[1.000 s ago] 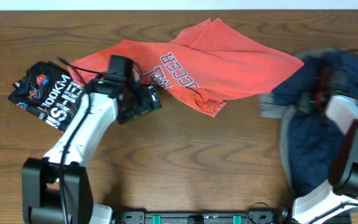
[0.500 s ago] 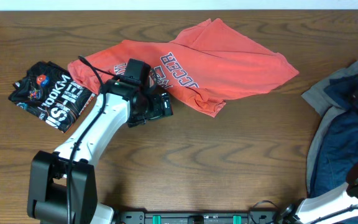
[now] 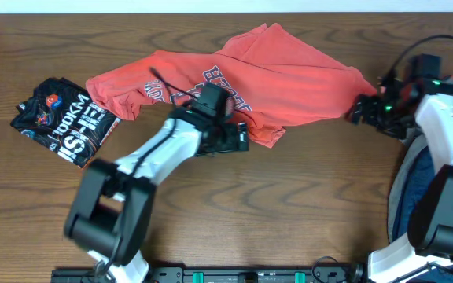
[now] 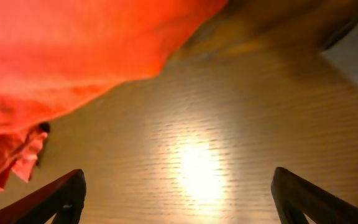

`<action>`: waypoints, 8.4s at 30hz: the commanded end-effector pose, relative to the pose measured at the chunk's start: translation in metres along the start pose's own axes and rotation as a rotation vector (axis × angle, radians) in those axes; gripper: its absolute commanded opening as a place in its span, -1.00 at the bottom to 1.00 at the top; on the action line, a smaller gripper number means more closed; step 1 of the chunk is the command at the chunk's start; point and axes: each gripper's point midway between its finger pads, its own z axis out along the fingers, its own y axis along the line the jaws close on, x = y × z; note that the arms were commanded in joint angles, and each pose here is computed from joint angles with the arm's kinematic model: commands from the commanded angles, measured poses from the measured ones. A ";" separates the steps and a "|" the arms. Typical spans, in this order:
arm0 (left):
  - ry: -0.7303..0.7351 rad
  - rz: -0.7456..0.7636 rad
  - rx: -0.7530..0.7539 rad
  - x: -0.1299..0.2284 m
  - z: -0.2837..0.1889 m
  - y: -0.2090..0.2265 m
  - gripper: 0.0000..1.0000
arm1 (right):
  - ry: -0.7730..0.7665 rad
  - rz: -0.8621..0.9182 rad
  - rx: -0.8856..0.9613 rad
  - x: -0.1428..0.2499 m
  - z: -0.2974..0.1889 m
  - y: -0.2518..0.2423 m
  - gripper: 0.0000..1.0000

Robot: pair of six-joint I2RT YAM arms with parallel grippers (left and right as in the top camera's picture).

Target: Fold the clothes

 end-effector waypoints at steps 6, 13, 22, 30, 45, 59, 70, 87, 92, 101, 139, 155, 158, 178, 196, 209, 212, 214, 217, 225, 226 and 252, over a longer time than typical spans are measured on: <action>-0.115 -0.104 0.096 -0.029 0.040 -0.022 0.69 | 0.004 -0.069 0.063 0.008 -0.002 0.026 0.91; -0.061 -0.112 0.048 -0.017 0.038 -0.008 -0.88 | -0.006 -0.081 0.132 0.006 -0.002 0.019 0.91; 0.364 -0.176 -0.502 0.091 -0.064 0.120 -0.88 | 0.013 -0.083 0.147 0.012 0.000 0.015 0.92; 0.395 -0.311 -0.595 0.104 -0.124 0.158 0.13 | 0.101 -0.067 0.148 0.043 0.018 0.008 0.92; 0.371 -0.312 -0.551 0.097 -0.118 0.153 0.35 | 0.189 0.085 0.104 0.112 0.076 0.024 0.96; 0.364 -0.311 -0.548 0.095 -0.117 0.153 0.35 | 0.036 0.114 0.027 0.096 0.102 0.028 -0.48; 0.349 -0.308 -0.543 0.092 -0.115 0.153 0.37 | 0.070 0.120 0.050 0.101 0.095 0.013 -0.21; 0.333 -0.301 -0.536 0.088 -0.113 0.153 0.43 | 0.170 0.314 0.180 0.159 0.057 0.006 0.30; 0.333 -0.301 -0.536 0.088 -0.113 0.153 0.44 | 0.117 0.343 0.141 0.161 0.073 0.021 0.36; 0.333 -0.301 -0.536 0.088 -0.113 0.153 0.44 | 0.012 0.358 0.064 0.138 0.082 0.039 0.36; 0.401 -0.280 -0.300 0.094 -0.099 0.114 0.53 | -0.177 0.410 0.410 0.037 -0.044 -0.082 -0.98; 0.350 0.012 -0.299 0.103 -0.054 0.107 0.54 | -0.142 0.370 0.415 0.043 -0.044 -0.081 -0.98; 0.300 0.027 -0.282 0.099 -0.040 0.110 0.54 | -0.141 0.371 0.412 0.043 -0.043 -0.081 -0.98; 0.240 0.132 -0.156 0.080 -0.066 0.077 -0.88 | -0.095 0.313 0.309 0.046 -0.037 -0.063 -0.98; -0.569 0.083 -0.147 -0.003 -0.347 0.044 -0.88 | -0.516 0.115 0.148 0.019 -0.235 0.004 -0.98; -1.118 0.045 -0.217 0.036 -0.514 0.026 -0.88 | -0.947 0.050 0.131 0.037 -0.375 0.029 -0.98; -1.099 0.038 -0.220 0.027 -0.508 0.028 -0.88 | -0.945 0.031 0.136 0.033 -0.375 0.030 -0.98; -1.053 0.026 -0.230 0.016 -0.496 0.034 -0.88 | -0.903 0.026 0.136 0.027 -0.364 0.029 -0.98; -0.968 0.003 -0.248 -0.007 -0.472 0.044 -0.88 | -0.823 0.006 0.131 0.011 -0.340 0.029 -0.98; -0.854 -0.014 -0.244 -0.118 -0.403 0.066 -0.88 | -0.678 -0.005 0.070 -0.073 -0.260 0.031 -0.98; -0.857 -0.006 -0.228 -0.135 -0.394 0.067 -0.88 | -0.685 -0.011 0.053 -0.087 -0.253 0.032 -0.98; -1.258 0.058 -0.096 -0.223 -0.483 0.041 -0.88 | -1.041 0.044 0.137 -0.171 -0.344 0.029 -0.98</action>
